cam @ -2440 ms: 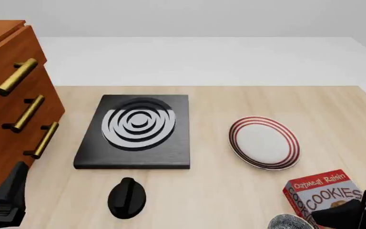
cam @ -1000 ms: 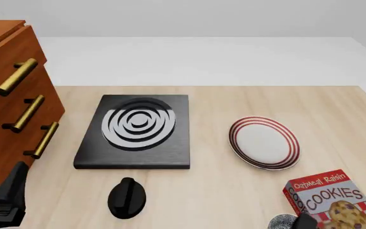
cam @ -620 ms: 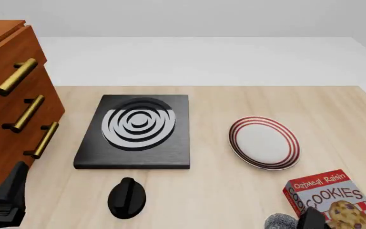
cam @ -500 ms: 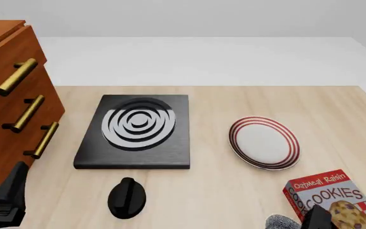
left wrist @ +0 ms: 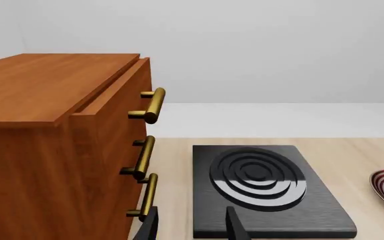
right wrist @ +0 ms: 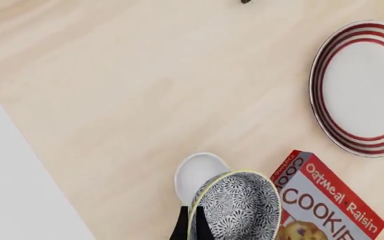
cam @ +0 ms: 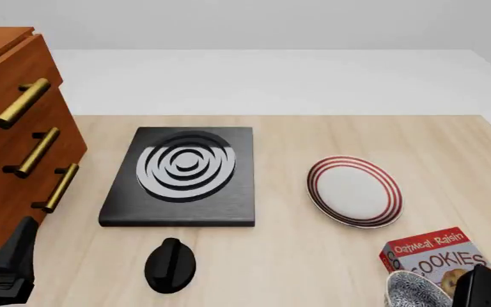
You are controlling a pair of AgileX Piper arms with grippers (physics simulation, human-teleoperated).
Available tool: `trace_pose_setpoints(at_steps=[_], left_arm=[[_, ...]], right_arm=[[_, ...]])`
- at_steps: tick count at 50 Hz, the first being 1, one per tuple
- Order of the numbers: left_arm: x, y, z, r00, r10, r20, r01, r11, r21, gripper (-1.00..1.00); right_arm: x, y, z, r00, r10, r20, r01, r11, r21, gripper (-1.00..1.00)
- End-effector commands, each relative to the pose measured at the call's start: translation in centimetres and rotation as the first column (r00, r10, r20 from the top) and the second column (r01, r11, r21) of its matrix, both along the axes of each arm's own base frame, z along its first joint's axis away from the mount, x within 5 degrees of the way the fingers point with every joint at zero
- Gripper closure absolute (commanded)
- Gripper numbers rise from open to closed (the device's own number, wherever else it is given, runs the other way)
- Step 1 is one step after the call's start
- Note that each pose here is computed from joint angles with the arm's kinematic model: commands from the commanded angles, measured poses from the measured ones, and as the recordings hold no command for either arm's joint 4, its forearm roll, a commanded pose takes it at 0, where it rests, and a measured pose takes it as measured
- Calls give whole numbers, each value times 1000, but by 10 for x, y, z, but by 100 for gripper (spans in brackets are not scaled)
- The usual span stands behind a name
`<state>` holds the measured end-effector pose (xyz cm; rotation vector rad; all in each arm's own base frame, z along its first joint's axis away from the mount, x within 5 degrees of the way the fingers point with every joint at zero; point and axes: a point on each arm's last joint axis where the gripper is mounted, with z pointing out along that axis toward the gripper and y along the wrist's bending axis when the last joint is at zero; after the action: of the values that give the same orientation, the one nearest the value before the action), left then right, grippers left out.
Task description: Pick the akita bowl on the ramekin and place it on the plate.
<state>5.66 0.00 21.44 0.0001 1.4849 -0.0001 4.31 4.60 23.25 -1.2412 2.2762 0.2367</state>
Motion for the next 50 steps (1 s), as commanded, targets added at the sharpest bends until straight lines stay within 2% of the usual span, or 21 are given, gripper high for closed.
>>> trace_pose_setpoints(at_steps=[1, 15, 18, 27, 37, 50], left_arm=[[0, 0, 0, 1000, 0, 0, 0, 1000, 0, -100], [0, 0, 0, 1000, 0, 0, 0, 1000, 0, -100], [0, 0, 0, 1000, 0, 0, 0, 1000, 0, -100], [0, 0, 0, 1000, 0, 0, 0, 1000, 0, -100], [0, 0, 0, 1000, 0, 0, 0, 1000, 0, -100], [0, 0, 0, 1000, 0, 0, 0, 1000, 0, -100]], right_arm=[[-11, -17, 24, 998, -2, 62, 3, 1000, -16, 100], [-15, -24, 42, 992, -5, 127, 9, 1000, -28, 100], [-16, -27, 51, 985, -21, 173, 25, 999, -25, 100], [-12, -26, 60, 982, -29, 188, 37, 999, -37, 100], [15, -10, 73, 974, -53, 221, 58, 998, -16, 100], [70, 21, 86, 964, -67, 256, 69, 998, 2, 100]])
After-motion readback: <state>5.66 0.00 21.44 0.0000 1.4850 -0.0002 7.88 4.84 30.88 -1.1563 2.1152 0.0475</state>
